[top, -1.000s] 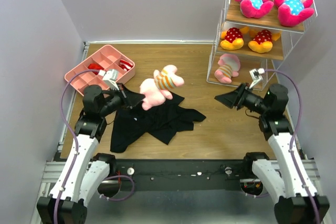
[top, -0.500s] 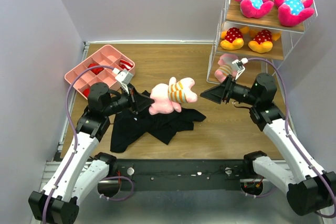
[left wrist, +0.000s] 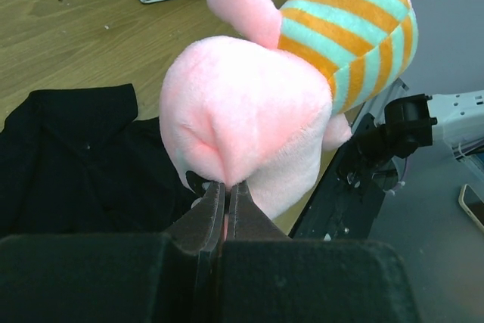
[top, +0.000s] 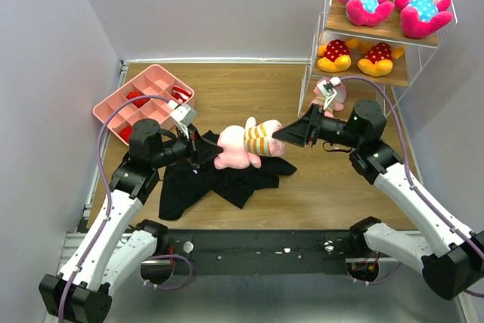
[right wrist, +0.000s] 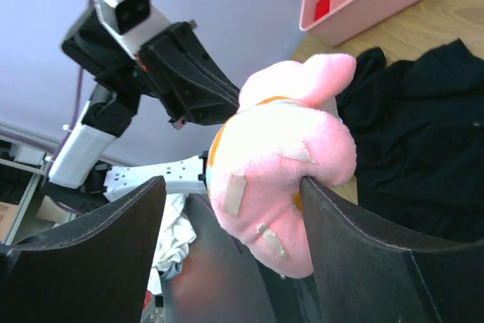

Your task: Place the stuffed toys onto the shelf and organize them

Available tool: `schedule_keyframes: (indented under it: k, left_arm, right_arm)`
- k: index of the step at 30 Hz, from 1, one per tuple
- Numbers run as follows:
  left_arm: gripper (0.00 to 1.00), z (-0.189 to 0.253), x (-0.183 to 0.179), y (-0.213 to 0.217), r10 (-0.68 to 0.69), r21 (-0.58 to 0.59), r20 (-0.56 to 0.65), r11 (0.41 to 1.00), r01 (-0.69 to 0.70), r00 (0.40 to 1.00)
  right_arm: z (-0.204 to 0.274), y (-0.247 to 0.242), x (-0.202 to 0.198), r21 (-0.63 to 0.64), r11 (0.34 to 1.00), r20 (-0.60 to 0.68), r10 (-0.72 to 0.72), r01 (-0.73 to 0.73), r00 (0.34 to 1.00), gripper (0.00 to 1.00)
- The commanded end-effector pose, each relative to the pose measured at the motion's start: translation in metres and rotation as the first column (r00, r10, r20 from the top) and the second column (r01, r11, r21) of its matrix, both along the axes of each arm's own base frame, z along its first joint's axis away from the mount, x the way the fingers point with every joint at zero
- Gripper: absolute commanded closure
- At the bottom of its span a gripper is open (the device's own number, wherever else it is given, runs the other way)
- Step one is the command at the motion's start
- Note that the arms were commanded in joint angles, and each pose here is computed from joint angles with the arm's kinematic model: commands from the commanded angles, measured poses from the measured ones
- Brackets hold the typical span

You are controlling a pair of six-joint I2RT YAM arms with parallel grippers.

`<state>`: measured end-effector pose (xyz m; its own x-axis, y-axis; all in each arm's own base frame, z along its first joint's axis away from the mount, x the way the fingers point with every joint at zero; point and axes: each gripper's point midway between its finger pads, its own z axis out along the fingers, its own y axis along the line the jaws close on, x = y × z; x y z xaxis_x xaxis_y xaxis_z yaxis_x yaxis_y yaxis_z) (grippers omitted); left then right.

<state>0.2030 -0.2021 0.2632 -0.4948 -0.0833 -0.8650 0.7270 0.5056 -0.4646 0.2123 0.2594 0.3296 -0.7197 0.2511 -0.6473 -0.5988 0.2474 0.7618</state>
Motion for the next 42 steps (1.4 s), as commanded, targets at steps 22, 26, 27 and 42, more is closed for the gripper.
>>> schedule_keyframes:
  k: [22, 26, 27, 42]
  left_arm:
    - [0.01, 0.042, 0.055, 0.026, 0.449, 0.001, -0.358, 0.877, -0.481, 0.818]
    - [0.01, 0.066, 0.053, -0.016, 0.211, -0.197, -0.519, 0.913, -0.356, 0.828]
    - [0.01, 0.079, 0.054, -0.022, 0.164, -0.253, -0.498, 0.912, -0.324, 0.851]
    - [0.01, 0.047, 0.054, -0.080, 0.077, -0.200, -0.586, 0.951, -0.236, 0.806]
  right_arm:
    - [0.017, -0.044, 0.043, -0.209, 0.871, 0.668, -0.205, 0.445, 0.715, 0.99]
    - [0.016, -0.039, 0.040, -0.237, 0.851, 0.820, -0.083, 0.468, 0.566, 0.99]
    - [0.015, -0.038, 0.039, -0.235, 0.849, 0.842, -0.065, 0.473, 0.535, 0.99]
    - [-0.012, 0.003, 0.017, -0.304, 0.788, 0.940, 0.158, 0.536, 0.301, 0.99]
